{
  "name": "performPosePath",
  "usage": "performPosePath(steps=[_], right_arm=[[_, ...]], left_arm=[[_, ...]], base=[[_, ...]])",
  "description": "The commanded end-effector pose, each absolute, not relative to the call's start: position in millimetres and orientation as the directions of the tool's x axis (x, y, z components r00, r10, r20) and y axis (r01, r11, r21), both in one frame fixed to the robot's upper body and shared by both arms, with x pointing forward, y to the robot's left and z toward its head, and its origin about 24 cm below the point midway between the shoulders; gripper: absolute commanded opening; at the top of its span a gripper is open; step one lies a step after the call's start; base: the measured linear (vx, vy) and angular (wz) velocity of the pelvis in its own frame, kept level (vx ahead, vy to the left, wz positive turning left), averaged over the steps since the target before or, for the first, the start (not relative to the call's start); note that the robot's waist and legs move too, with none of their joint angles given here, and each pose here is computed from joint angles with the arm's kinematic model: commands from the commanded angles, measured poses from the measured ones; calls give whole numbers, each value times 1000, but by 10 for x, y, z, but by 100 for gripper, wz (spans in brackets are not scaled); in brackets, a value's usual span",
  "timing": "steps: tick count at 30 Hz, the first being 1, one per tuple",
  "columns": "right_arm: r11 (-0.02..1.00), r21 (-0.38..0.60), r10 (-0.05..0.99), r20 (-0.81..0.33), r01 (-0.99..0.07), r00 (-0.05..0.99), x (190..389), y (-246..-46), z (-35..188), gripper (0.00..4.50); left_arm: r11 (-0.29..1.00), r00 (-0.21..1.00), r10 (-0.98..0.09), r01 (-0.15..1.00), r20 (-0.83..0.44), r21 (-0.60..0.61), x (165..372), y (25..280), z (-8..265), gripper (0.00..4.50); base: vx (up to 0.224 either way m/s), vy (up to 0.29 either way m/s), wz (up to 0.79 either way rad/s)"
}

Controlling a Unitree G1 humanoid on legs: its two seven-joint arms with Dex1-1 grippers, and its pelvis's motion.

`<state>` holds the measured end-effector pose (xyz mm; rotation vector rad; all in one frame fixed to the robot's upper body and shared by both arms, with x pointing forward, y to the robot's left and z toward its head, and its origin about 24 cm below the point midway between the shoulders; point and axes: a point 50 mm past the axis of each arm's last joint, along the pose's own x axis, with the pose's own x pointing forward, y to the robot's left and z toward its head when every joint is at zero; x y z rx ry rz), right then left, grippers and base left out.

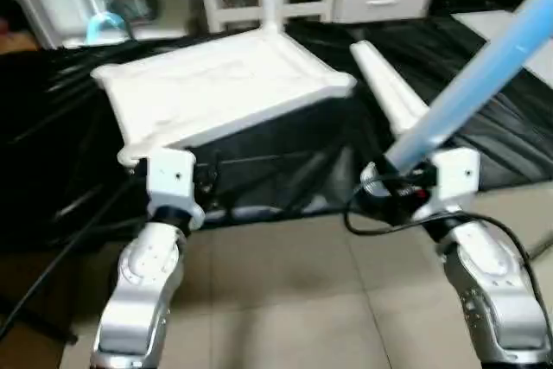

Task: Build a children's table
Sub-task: Insert table leg to table base

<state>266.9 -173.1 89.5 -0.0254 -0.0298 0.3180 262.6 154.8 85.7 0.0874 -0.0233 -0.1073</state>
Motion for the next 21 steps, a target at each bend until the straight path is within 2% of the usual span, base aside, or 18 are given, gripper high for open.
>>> performPosePath(steps=[1,7,9,11,18,21], right_arm=[[946,-46,323,34,-321,946,2678,-1722,932,184],[929,-60,367,14,-365,930,2656,-1663,893,184],[932,-62,359,21,-357,933,2662,-1665,897,184],[944,-19,329,31,-329,944,2678,-1698,906,184],[958,-24,285,11,-285,958,2662,-1794,877,184],[962,-7,275,7,-275,961,2650,-1810,871,184]], left_arm=[[992,995,-99,96,24,84,2613,1562,885,239],[992,996,-91,89,22,86,2595,1578,884,239],[992,996,-91,89,21,87,2588,1581,881,239],[992,995,-97,95,20,86,2586,1577,878,239],[988,991,-132,131,10,81,2595,1527,861,239],[987,990,-142,141,6,81,2595,1514,852,239]], base=[[101,-24,65],[42,-64,63],[61,-36,49],[82,9,43],[139,86,11],[106,-36,-16]])
